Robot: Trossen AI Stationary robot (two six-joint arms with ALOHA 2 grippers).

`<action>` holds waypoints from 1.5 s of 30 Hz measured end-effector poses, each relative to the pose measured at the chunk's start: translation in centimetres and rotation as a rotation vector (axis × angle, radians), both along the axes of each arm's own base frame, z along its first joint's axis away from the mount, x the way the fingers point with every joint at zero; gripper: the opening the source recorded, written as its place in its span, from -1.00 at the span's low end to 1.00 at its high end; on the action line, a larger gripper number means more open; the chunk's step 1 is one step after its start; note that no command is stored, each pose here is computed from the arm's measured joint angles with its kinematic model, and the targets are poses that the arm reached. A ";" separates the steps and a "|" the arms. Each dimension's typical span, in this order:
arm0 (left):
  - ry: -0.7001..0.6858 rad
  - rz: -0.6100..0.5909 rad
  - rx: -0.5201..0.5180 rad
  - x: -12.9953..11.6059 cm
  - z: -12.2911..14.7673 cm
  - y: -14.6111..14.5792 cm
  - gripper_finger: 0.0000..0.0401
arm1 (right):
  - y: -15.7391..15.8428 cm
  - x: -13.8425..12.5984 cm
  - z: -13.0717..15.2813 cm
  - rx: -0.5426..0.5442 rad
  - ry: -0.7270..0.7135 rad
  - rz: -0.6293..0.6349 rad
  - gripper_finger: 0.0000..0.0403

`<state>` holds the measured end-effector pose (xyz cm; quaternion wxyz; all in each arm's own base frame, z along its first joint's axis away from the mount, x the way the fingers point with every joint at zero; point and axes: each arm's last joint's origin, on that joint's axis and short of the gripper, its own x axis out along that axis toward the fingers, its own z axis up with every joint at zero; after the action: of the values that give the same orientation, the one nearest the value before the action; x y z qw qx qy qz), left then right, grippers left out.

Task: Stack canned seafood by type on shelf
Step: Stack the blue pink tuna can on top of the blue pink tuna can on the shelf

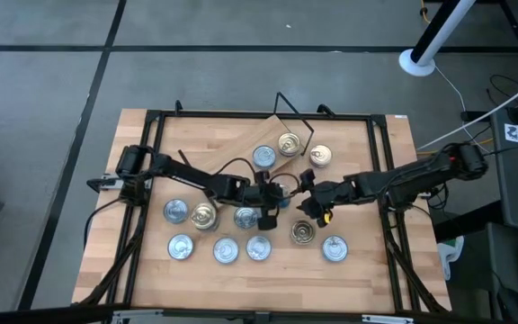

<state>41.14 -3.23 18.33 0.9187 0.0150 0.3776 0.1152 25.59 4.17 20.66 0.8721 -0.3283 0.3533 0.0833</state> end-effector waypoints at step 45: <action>-0.112 0.154 -0.204 0.6 0.5 1.5 -1.00 | -0.1 1.9 -3.1 -0.087 0.040 -0.085 0.26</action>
<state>41.74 -1.74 18.83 0.9235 -0.1139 0.3354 0.1473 27.52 4.12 17.60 0.8526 -0.3486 0.3875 0.0374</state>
